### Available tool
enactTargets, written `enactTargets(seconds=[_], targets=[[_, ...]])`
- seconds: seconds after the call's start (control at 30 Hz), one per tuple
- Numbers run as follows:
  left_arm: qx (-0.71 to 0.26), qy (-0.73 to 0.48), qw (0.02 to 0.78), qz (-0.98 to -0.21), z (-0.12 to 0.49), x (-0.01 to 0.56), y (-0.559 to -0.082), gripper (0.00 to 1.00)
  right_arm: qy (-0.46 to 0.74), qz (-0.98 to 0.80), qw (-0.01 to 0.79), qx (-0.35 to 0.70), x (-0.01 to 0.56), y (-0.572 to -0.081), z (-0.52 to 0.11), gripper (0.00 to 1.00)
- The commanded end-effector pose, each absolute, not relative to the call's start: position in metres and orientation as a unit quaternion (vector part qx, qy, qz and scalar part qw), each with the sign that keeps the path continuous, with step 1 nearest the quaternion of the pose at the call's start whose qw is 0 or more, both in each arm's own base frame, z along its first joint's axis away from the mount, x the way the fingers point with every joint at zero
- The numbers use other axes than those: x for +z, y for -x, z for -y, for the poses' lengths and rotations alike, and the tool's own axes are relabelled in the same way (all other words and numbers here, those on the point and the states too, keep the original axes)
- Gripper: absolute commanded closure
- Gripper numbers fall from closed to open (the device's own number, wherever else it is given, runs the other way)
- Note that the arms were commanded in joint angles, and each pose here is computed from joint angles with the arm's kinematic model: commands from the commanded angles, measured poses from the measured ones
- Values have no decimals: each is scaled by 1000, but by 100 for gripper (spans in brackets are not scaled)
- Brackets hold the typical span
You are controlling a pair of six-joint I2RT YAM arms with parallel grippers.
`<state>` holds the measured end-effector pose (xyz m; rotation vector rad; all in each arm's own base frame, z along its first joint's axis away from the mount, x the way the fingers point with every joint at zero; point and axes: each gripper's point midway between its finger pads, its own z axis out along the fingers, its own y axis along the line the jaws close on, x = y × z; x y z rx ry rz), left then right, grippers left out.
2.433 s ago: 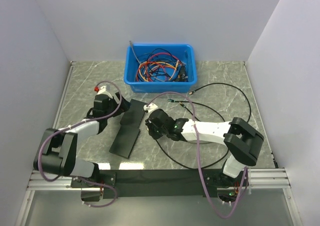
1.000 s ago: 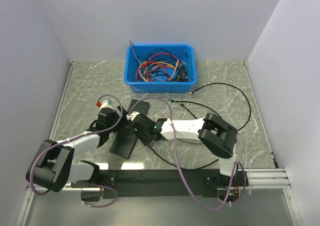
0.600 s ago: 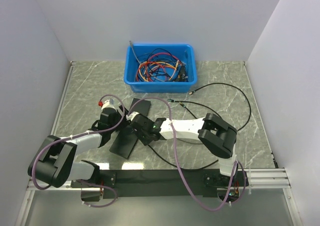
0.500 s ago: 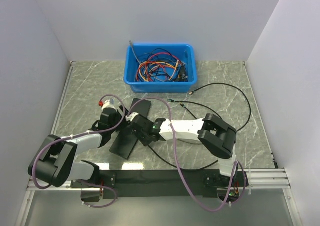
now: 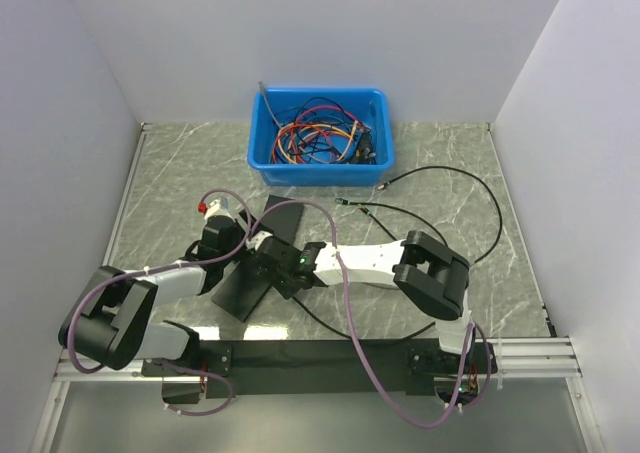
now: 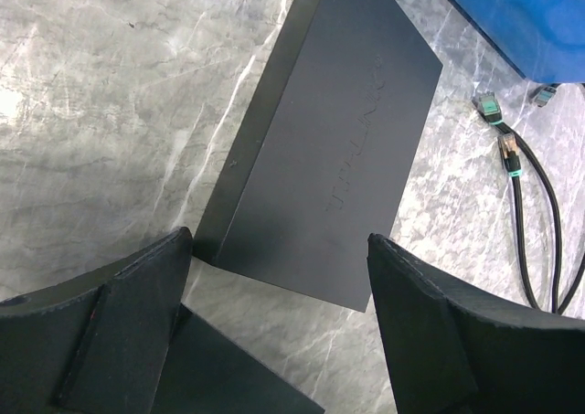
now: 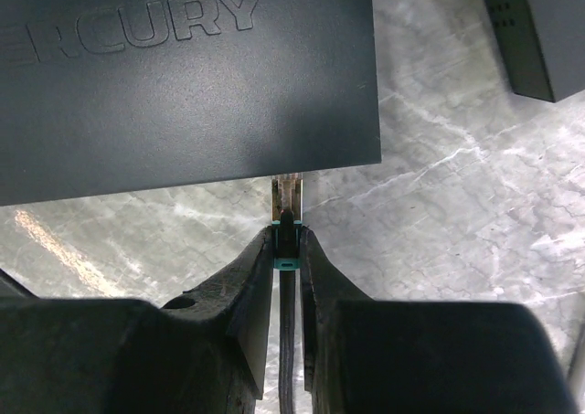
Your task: Insert the plug into the switch port
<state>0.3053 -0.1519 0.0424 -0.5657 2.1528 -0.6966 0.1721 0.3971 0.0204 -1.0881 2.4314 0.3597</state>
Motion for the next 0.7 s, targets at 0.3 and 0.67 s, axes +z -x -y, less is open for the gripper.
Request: enactTargets(seconds=[0.3,0.67], targets=[[-223,231,389,-864,136,58,-296,13,381,-881,251,129,22,-180,-404,100],[-200,232,397,-865,119,82,-274,11,378,-874,272,137,32,-201,-416,100]])
